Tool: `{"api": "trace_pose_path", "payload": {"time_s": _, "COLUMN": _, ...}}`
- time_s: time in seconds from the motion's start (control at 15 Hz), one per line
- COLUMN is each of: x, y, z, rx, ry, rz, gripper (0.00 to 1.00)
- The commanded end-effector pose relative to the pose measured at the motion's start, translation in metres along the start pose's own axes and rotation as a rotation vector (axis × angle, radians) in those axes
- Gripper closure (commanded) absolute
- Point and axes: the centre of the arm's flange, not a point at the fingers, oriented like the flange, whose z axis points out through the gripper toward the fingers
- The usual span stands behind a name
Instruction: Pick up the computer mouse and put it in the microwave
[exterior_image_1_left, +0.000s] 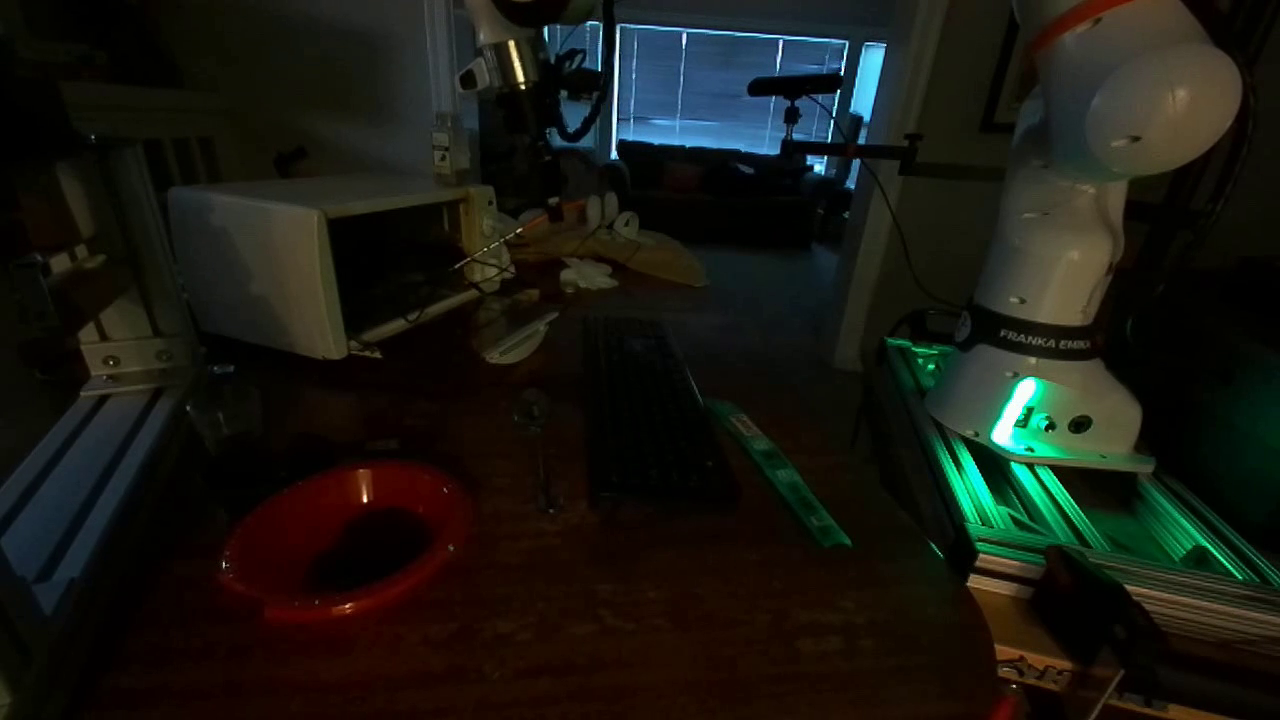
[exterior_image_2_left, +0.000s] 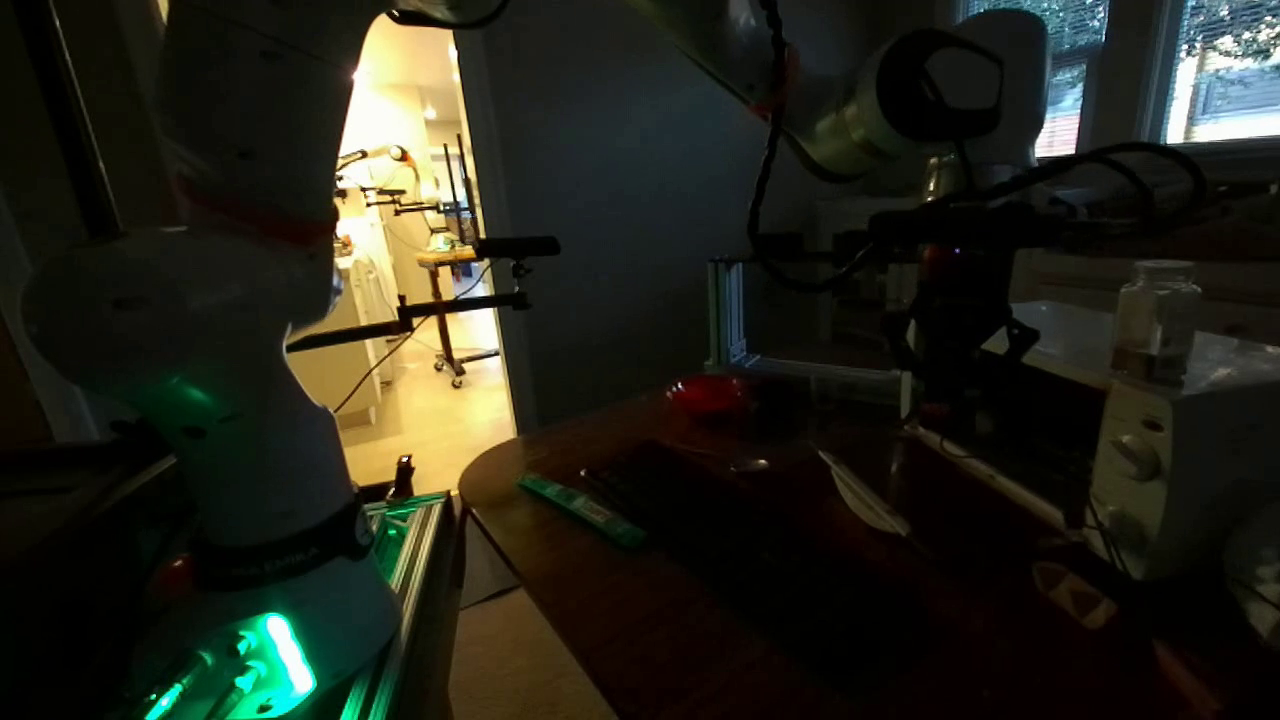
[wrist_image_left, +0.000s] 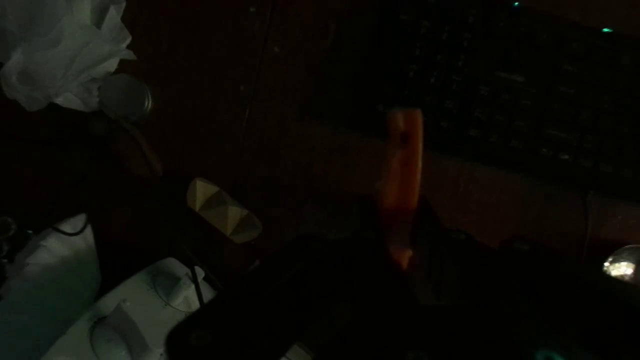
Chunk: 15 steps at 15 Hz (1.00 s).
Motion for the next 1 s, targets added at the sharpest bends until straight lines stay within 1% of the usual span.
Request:
{"api": "trace_pose_path", "payload": {"time_s": 0.0, "x": 0.006, "y": 0.017, "z": -0.015, "rx": 0.087, "ry": -0.008, "rz": -0.028, "gripper": 0.95}}
{"api": "trace_pose_path", "payload": {"time_s": 0.27, "x": 0.003, "y": 0.031, "z": -0.025, "rx": 0.127, "ry": 0.006, "rz": -0.033, "gripper": 0.95}}
{"api": "trace_pose_path", "payload": {"time_s": 0.67, "x": -0.002, "y": 0.06, "z": -0.029, "rx": 0.173, "ry": 0.069, "rz": -0.04, "gripper": 0.95}}
{"api": "trace_pose_path", "payload": {"time_s": 0.87, "x": -0.004, "y": 0.062, "z": -0.025, "rx": 0.197, "ry": 0.08, "rz": -0.054, "gripper": 0.95}}
{"api": "trace_pose_path", "payload": {"time_s": 0.93, "x": -0.006, "y": 0.059, "z": -0.023, "rx": 0.191, "ry": 0.076, "rz": -0.052, "gripper": 0.95}}
